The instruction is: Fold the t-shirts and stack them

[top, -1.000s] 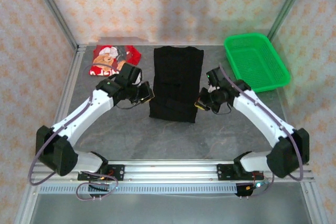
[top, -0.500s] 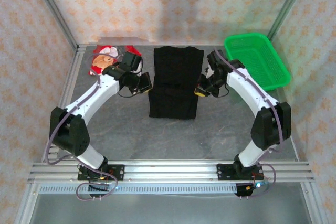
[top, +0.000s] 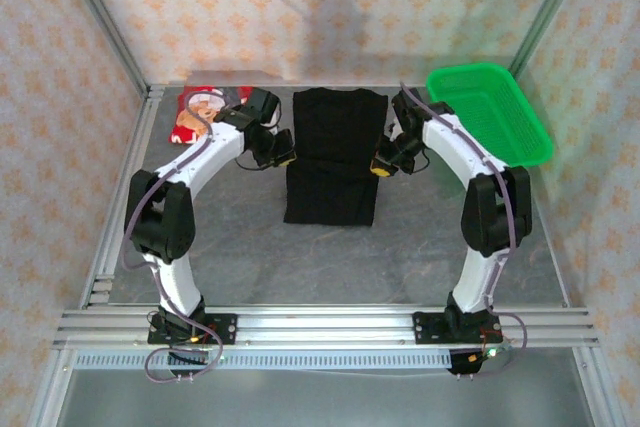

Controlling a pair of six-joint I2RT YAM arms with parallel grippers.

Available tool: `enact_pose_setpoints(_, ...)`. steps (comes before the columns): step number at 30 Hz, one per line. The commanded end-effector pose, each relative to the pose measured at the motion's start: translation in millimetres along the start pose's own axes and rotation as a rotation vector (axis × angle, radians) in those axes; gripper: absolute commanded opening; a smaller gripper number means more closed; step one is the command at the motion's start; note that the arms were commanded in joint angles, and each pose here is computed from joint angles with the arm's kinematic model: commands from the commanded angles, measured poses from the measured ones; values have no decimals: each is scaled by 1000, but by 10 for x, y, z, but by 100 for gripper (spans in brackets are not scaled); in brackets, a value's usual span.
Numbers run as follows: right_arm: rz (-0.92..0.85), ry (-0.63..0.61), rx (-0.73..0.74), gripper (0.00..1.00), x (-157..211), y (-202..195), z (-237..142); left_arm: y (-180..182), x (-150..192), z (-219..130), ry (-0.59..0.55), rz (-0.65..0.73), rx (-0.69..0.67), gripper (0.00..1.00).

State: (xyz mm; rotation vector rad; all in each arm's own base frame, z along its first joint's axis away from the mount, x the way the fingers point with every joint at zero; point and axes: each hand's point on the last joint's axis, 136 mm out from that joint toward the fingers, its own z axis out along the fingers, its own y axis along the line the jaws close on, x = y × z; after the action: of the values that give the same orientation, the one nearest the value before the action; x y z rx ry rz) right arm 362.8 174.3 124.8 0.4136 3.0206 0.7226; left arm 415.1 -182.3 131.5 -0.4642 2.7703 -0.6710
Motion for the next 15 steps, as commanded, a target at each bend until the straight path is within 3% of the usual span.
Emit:
enact_pose_setpoints(1,-3,8,9,0,-101,-27,17,24,-130,22,-11,9,-15,0)
enact_pose_setpoints(15,44,40,2,0,-512,-105,388,181,-362,469,1,5,-84,0)
